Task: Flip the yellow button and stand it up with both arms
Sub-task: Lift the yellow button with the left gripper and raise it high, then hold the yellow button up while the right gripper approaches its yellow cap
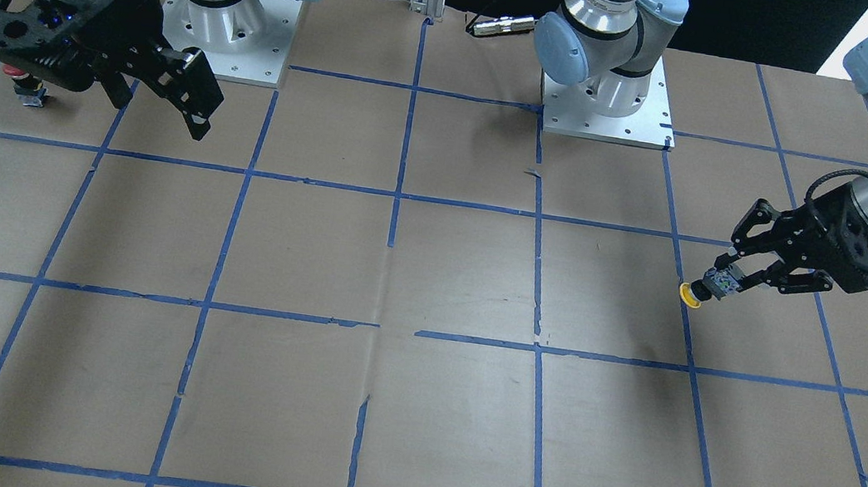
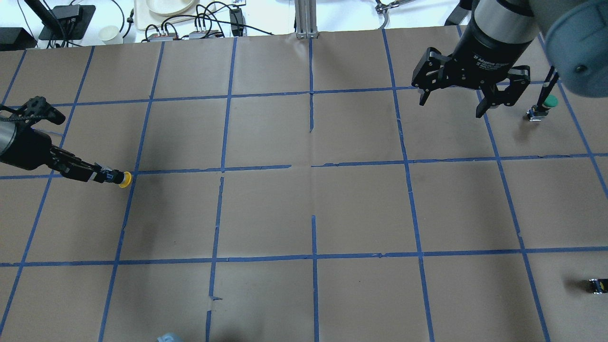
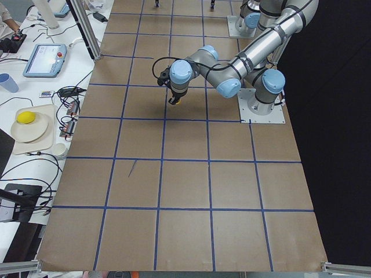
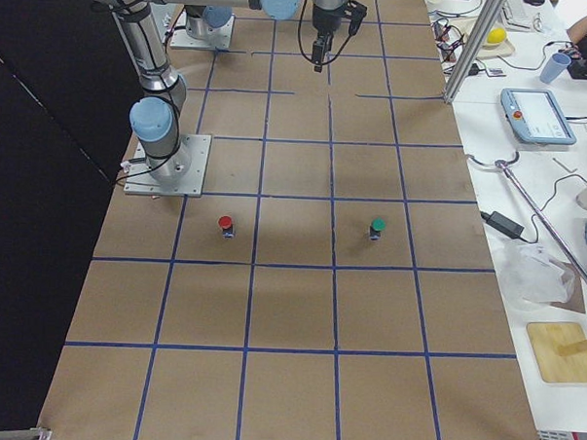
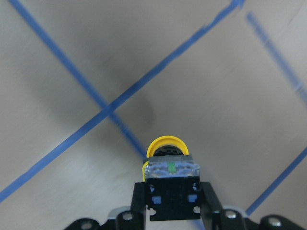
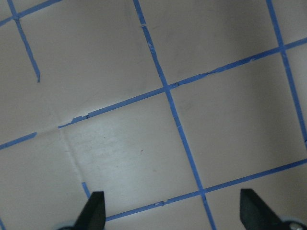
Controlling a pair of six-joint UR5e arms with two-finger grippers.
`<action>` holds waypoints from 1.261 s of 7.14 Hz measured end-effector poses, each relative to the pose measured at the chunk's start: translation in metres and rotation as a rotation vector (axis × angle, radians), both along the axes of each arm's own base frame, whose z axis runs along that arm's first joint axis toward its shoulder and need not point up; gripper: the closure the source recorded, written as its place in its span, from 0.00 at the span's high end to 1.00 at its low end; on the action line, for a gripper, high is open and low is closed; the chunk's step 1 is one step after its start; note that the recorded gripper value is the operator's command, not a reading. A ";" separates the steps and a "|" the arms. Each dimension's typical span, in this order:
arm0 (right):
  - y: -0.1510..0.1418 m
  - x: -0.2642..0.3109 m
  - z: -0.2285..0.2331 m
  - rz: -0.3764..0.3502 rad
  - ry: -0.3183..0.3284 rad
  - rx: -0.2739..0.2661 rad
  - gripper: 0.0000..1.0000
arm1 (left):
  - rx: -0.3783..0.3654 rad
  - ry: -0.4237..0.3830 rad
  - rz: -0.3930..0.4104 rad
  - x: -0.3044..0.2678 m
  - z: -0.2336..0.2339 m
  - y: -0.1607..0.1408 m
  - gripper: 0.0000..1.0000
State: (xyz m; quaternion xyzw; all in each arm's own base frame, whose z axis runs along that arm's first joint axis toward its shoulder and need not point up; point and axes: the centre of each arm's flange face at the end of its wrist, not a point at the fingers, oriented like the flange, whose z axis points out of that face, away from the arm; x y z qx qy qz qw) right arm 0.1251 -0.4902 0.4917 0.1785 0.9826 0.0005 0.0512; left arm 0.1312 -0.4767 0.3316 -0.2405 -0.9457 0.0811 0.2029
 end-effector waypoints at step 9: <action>-0.035 0.049 -0.020 -0.670 -0.804 0.472 1.00 | 0.345 0.871 0.353 -0.271 0.138 0.006 0.25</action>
